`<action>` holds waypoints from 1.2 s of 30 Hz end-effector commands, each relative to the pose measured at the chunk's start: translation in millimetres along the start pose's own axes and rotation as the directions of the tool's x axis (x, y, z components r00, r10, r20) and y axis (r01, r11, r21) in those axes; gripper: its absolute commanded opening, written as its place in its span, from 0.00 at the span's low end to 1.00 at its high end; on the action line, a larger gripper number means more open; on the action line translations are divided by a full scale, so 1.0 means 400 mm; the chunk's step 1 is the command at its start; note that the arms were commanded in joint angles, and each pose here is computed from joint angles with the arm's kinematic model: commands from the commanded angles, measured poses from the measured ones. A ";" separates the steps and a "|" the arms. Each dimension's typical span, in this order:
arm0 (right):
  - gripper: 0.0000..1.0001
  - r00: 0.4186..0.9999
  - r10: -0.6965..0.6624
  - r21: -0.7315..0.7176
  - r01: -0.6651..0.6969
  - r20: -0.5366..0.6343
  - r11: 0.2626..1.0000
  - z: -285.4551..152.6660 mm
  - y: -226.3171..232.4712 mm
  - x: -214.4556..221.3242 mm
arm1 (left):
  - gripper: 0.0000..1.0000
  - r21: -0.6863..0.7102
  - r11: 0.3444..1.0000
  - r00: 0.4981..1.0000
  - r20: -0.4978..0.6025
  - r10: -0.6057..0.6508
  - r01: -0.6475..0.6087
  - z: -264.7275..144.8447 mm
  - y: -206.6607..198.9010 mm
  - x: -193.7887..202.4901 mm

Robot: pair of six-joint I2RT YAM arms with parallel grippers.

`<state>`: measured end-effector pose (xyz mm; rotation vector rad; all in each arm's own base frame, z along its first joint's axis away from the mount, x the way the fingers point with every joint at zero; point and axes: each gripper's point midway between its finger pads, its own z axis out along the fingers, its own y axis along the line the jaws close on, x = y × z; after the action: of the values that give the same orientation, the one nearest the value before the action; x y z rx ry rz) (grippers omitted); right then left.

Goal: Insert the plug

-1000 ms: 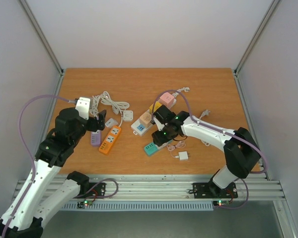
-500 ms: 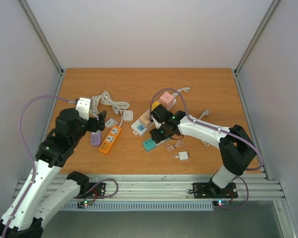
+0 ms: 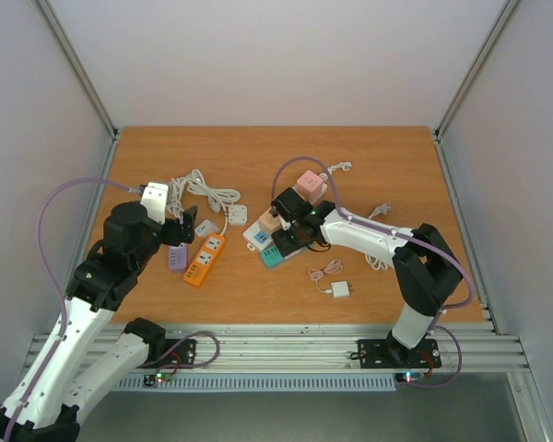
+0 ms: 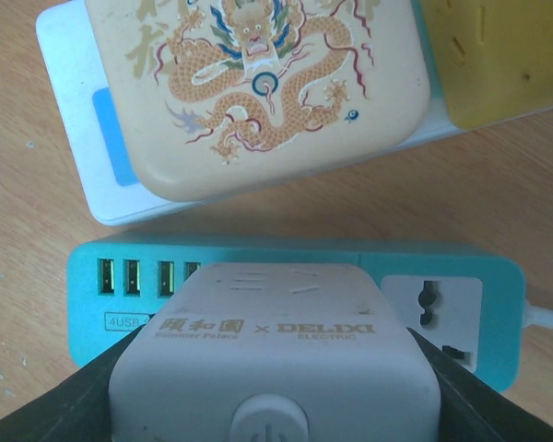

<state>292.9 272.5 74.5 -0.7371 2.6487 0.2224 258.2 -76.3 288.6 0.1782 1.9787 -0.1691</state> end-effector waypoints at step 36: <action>0.74 0.997 0.014 0.148 -0.003 -0.072 0.989 0.039 -0.073 0.091 | 0.99 -0.026 1.000 0.999 0.049 0.007 -0.006 -0.001 0.011 -0.027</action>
<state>300.4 272.1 65.5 -0.6827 2.5724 0.1842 258.9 -73.5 288.8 0.1711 1.9766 -0.1508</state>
